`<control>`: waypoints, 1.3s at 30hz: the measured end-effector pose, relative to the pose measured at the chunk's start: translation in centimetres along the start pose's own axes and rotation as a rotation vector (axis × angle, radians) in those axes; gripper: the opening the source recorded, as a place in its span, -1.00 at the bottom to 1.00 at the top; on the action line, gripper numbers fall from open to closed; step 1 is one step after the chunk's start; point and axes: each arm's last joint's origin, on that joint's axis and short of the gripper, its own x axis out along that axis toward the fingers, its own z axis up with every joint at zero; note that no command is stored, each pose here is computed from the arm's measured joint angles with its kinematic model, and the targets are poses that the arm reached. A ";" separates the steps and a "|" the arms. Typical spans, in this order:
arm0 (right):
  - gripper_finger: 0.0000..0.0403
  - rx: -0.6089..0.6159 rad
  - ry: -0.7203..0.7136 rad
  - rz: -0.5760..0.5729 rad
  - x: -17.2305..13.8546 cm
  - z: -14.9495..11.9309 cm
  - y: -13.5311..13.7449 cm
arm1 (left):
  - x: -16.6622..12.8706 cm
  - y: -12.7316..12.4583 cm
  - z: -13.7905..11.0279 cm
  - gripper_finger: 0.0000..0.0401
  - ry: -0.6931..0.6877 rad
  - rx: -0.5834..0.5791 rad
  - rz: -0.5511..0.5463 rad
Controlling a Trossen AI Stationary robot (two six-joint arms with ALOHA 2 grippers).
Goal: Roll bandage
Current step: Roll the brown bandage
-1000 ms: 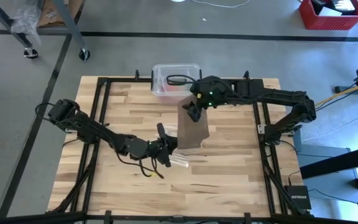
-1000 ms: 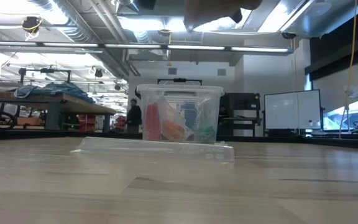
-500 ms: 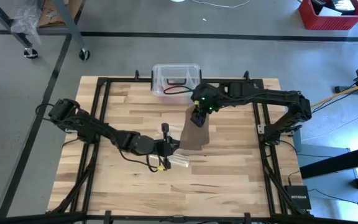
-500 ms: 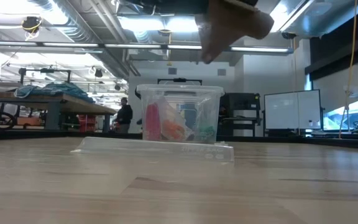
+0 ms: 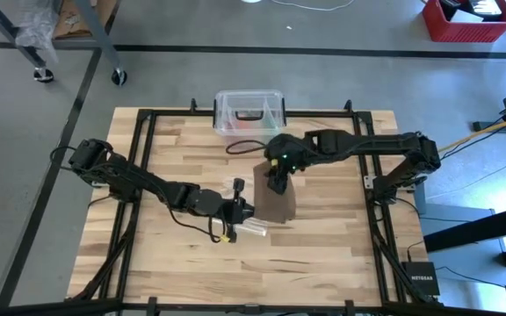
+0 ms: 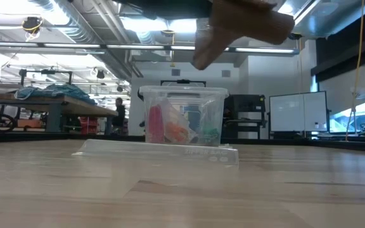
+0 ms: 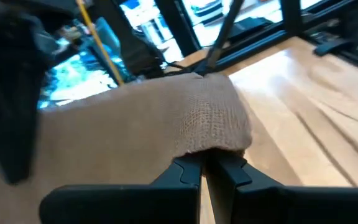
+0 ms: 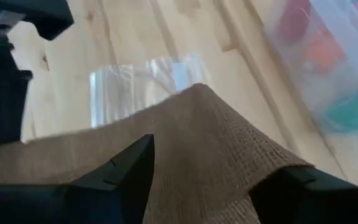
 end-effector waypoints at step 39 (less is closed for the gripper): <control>0.33 0.028 -0.092 -0.102 -0.5 -1.2 -0.7 | -0.5 1.9 -0.3 -1.00 -0.021 -0.242 -0.290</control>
